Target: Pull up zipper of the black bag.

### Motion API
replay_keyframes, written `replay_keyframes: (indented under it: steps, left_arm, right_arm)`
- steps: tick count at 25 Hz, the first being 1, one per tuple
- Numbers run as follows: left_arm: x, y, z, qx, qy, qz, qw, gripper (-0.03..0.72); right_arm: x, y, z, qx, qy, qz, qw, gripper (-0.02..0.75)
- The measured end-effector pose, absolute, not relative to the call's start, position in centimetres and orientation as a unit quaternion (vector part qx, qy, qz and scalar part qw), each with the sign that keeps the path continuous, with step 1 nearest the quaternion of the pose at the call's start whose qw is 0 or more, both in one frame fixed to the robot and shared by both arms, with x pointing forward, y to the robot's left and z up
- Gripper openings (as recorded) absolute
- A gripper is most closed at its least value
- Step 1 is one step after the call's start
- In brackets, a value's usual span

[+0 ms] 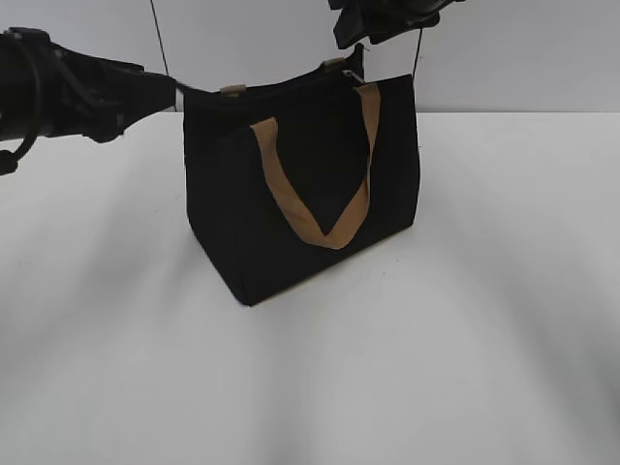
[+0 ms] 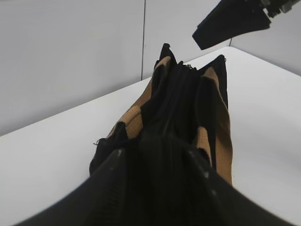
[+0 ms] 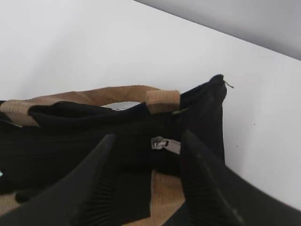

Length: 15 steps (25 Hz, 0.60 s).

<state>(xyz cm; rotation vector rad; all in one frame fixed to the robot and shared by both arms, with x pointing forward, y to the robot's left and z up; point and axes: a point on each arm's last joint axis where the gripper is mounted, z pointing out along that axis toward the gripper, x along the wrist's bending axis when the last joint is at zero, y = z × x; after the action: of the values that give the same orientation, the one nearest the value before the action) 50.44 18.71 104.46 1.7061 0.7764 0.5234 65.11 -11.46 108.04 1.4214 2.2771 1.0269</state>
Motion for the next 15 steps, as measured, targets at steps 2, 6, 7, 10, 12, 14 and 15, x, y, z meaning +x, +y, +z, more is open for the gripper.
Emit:
replay_keyframes:
  steps: [2,6,7,10,12,14,15]
  left_arm:
    - [50.4,18.8,104.5,0.718,0.345,0.213,0.566,0.423]
    - [50.4,19.5,104.7,0.697,0.410,0.207,0.550,0.468]
    - [50.3,19.8,104.8,0.693,0.426,0.210,0.542,0.471]
    - [50.5,21.0,104.6,0.668,0.497,0.230,0.504,0.473]
    - [50.6,21.9,104.3,0.652,0.538,0.251,0.472,0.473]
    - [50.8,23.1,103.8,0.637,0.578,0.279,0.427,0.473]
    - [50.9,23.6,103.3,0.628,0.600,0.289,0.403,0.473]
  right_arm:
    - [64.7,-11.6,108.1,0.487,0.794,0.341,0.125,0.335]
    - [63.8,-11.9,107.7,0.470,0.827,0.292,0.103,0.335]
    - [63.5,-12.1,107.8,0.467,0.832,0.281,0.101,0.335]
    - [62.8,-12.6,108.6,0.460,0.841,0.263,0.104,0.335]
    - [62.3,-12.9,109.2,0.457,0.845,0.257,0.106,0.335]
    - [61.8,-13.1,109.8,0.455,0.848,0.252,0.103,0.335]
    - [61.6,-13.2,110.0,0.455,0.849,0.249,0.101,0.335]
